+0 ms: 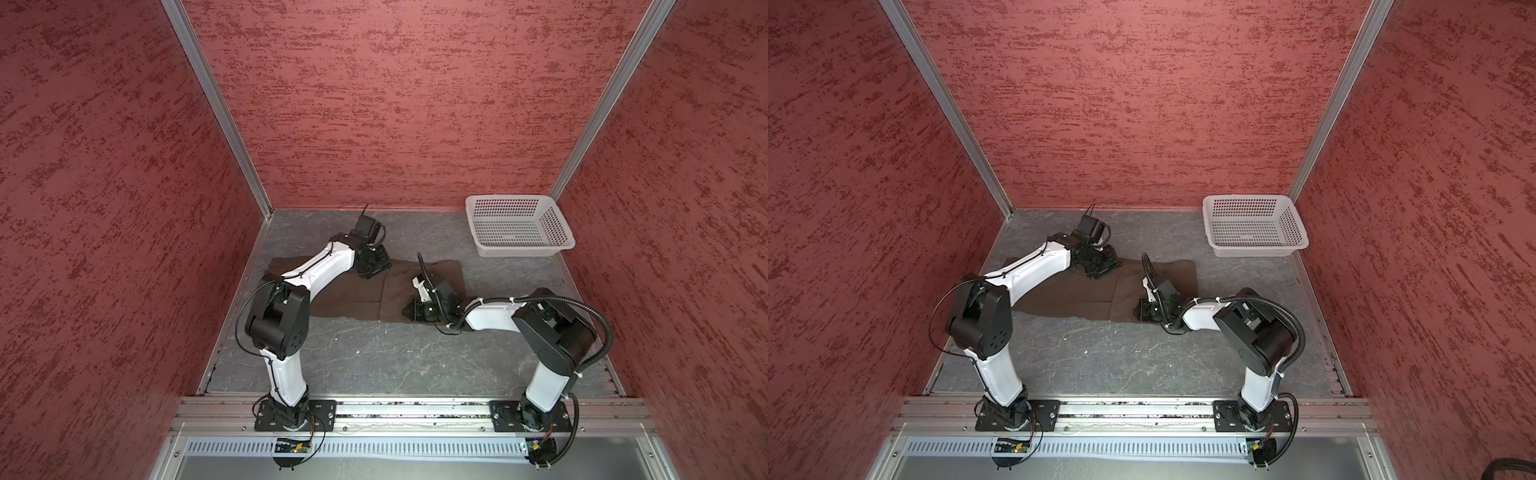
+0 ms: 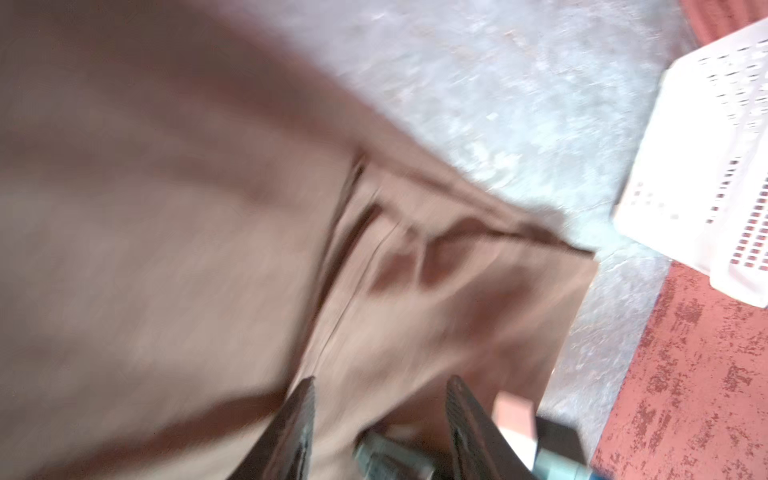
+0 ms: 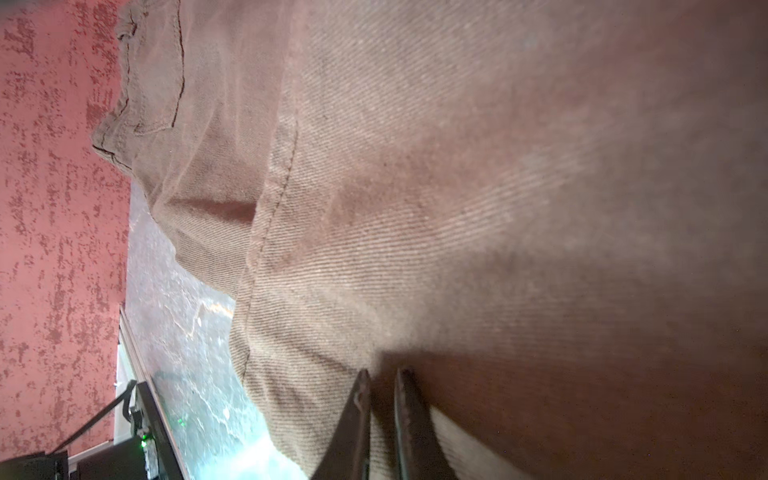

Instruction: Fold and stack the trousers

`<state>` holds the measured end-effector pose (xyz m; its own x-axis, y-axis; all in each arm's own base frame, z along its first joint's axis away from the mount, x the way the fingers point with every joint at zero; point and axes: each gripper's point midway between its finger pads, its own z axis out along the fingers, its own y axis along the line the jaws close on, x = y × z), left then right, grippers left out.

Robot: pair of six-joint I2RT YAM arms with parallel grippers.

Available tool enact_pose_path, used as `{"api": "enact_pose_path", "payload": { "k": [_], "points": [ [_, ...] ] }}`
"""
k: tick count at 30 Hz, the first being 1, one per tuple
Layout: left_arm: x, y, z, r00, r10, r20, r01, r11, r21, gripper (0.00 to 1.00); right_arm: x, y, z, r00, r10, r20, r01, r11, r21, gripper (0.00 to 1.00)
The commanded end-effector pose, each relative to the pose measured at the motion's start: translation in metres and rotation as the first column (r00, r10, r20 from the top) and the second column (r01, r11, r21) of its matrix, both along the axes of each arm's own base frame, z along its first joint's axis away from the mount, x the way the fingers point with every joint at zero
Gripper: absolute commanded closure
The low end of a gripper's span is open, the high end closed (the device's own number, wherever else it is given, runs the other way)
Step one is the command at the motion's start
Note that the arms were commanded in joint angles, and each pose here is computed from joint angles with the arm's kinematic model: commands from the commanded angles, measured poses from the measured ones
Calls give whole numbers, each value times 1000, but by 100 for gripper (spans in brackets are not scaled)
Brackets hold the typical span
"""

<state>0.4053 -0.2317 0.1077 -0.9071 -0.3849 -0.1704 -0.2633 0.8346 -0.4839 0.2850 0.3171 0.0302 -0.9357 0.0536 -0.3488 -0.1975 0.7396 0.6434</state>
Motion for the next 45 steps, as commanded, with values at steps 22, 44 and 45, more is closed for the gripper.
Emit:
{"api": "enact_pose_path", "payload": {
  "k": [22, 44, 45],
  "points": [
    [33, -17, -83, 993, -32, -114, 46, 991, 123, 96, -26, -25, -43, 991, -22, -129, 5, 992, -127, 85],
    [53, 33, -18, 999, 53, 12, -54, 984, 169, 50, -28, -23, -36, 993, -14, -118, 3, 996, -92, 82],
    [49, 29, -13, 999, 37, 21, -40, 986, 164, 51, -27, -20, -32, 994, -3, -113, -6, 997, -80, 82]
  ]
}}
